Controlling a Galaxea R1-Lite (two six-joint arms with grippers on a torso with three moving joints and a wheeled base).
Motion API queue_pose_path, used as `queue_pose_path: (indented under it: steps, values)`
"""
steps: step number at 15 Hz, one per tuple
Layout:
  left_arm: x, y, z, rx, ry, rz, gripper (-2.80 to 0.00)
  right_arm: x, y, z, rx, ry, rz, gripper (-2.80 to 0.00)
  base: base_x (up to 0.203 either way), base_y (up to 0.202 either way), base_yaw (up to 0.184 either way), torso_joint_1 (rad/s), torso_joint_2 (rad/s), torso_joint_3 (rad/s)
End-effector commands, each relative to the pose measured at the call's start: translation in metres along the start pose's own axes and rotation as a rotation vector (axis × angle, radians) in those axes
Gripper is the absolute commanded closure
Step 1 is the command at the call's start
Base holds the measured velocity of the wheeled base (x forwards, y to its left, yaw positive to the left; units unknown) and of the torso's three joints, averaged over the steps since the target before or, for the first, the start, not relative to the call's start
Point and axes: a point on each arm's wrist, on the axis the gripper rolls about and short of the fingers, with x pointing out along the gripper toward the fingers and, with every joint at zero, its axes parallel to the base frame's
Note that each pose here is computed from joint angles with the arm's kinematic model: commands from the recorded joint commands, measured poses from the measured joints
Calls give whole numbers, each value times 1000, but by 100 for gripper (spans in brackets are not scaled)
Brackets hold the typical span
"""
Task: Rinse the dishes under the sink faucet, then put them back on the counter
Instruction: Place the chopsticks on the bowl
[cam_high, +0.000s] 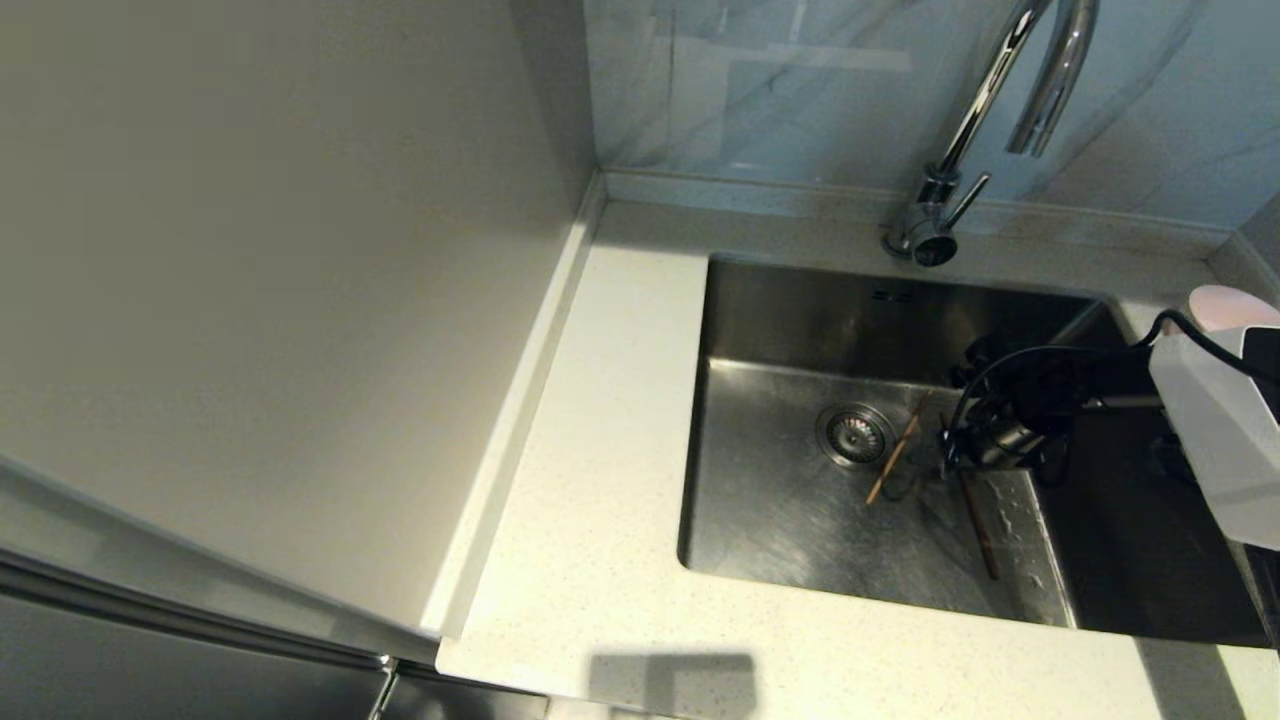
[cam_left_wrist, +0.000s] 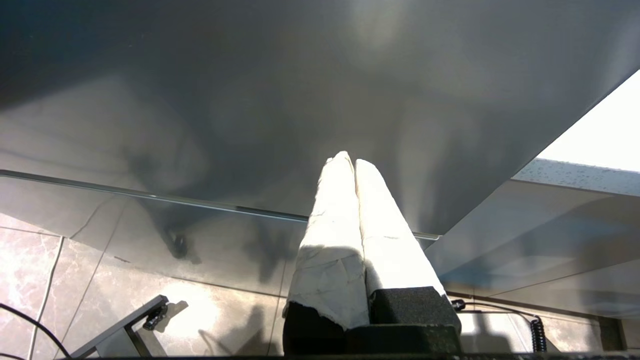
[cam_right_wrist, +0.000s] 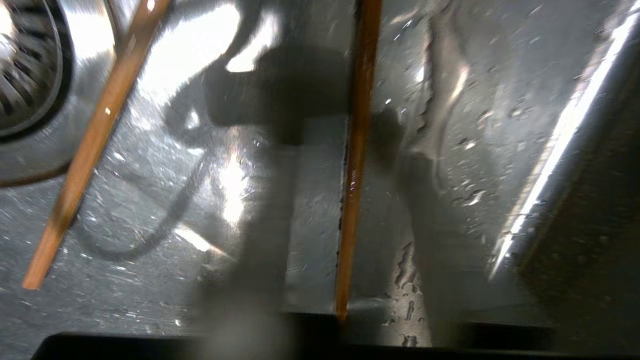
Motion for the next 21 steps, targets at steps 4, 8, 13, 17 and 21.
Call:
queue_pose_path:
  steps: [4, 8, 13, 17, 21]
  values:
    - [0, 0, 0, 0, -3, 0, 0, 8, 1, -7, -2, 33, 2, 0, 0, 0, 0, 0, 0, 0]
    - [0, 0, 0, 0, -3, 0, 0, -1, -1, -1, 1, 5, -1, 0, 0, 0, 0, 0, 0, 0]
    - [0, 0, 0, 0, -3, 0, 0, -24, -8, 8, 12, -38, -10, 0, 0, 0, 0, 0, 0, 0]
    - [0, 0, 0, 0, -3, 0, 0, -33, -9, 7, -6, -38, -12, 0, 0, 0, 0, 0, 0, 0]
    - [0, 0, 0, 0, -3, 0, 0, -31, -10, 5, -31, -31, -49, -280, 0, 0, 0, 0, 0, 0]
